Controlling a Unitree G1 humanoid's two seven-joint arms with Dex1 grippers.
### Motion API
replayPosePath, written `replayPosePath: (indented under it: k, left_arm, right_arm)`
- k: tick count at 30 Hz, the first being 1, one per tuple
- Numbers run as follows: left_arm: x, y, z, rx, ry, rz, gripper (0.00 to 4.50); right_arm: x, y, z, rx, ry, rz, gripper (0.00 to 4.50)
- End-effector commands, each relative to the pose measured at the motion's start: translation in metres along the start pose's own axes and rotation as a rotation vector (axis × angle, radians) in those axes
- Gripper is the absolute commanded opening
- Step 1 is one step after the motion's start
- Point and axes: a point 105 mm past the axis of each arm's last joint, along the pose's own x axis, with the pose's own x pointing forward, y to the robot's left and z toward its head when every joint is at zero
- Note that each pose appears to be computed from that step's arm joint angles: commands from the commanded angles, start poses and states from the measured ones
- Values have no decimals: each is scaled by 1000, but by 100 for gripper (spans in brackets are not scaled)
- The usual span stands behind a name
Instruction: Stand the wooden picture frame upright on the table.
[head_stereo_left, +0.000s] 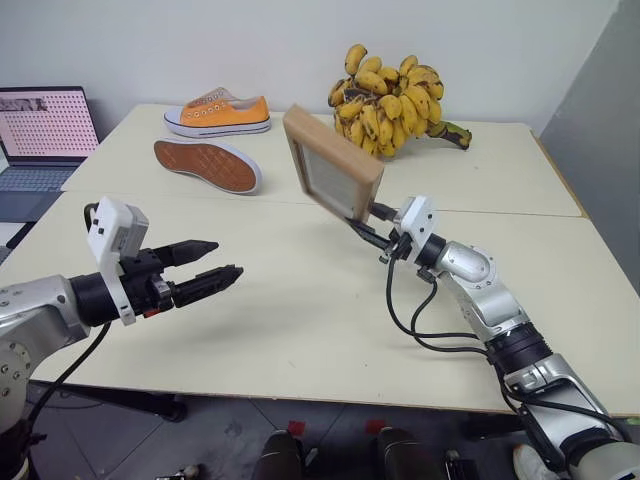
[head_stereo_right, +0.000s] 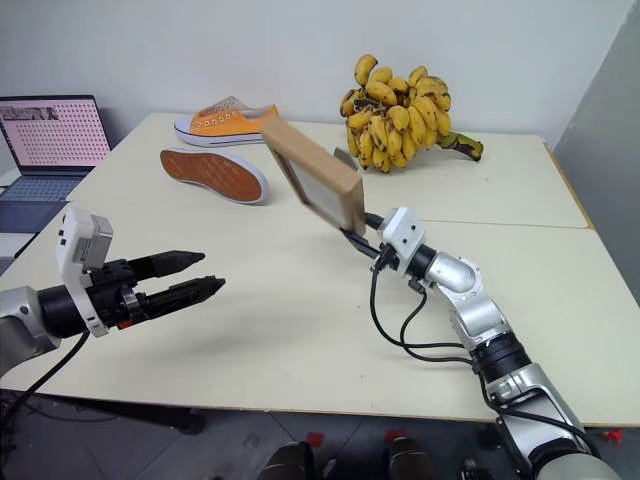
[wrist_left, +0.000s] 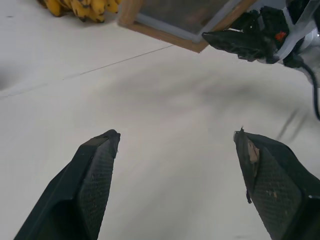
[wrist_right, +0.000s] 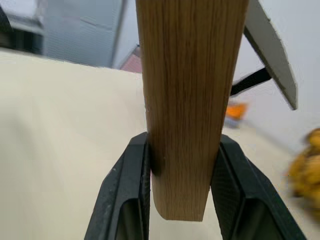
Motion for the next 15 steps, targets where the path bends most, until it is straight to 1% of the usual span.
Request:
replayPosePath:
  k: [1, 4, 7, 13, 15]
  left_arm:
    - [-10, -3, 15, 77, -25, 34, 390]
    - [-10, -4, 16, 73, -25, 36, 390]
    - [-6, -11, 20, 61, -37, 6, 390]
    - [2, -18, 25, 35, -69, -22, 390]
    - [5, -17, 28, 39, -86, -14, 396]
  right_arm:
    - [-5, 21, -12, 238, 26, 87, 124]
    - [-12, 34, -37, 399, 90, 96, 124]
    - [-15, 42, -51, 494, 116, 85, 124]
    - [-17, 48, -65, 536, 143, 53, 124]
    - [-17, 48, -66, 536, 145, 44, 194]
